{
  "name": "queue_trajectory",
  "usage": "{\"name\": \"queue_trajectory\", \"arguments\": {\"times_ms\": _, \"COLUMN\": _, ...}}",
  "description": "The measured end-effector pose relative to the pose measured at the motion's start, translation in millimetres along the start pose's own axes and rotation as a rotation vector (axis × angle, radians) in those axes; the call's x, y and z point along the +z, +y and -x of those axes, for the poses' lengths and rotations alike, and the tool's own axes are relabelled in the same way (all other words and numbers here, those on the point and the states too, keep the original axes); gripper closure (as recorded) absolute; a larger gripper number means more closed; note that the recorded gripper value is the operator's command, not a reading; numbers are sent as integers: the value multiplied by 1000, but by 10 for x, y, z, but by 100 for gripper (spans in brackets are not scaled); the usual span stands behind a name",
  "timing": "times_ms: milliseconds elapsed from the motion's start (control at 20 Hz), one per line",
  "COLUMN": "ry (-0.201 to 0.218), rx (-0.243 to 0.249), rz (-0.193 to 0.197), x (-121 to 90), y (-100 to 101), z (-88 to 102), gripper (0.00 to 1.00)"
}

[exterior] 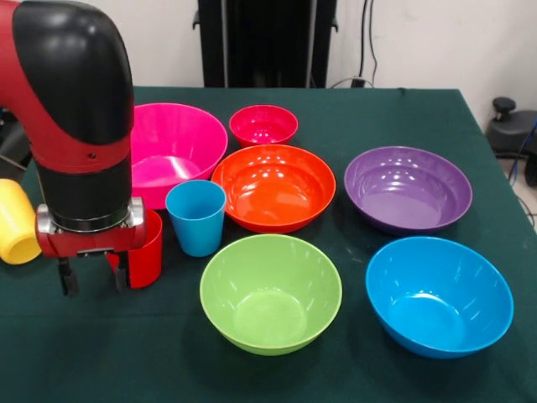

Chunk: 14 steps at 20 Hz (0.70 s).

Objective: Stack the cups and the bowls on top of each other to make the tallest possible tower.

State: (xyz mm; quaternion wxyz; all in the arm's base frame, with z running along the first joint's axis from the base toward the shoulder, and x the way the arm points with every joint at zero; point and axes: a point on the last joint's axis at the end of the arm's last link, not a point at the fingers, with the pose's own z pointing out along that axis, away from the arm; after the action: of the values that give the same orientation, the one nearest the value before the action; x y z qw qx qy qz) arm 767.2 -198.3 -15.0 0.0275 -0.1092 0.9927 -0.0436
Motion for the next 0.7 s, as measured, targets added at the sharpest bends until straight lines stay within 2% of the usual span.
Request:
{"name": "queue_trajectory", "arguments": {"times_ms": 200, "ry": -6, "rx": 5, "rz": -3, "x": -54, "y": -27, "z": 21, "gripper": 0}}
{"name": "queue_trajectory", "arguments": {"times_ms": 700, "ry": -50, "rx": 22, "rz": -31, "x": -441, "y": -191, "z": 169, "gripper": 0}}
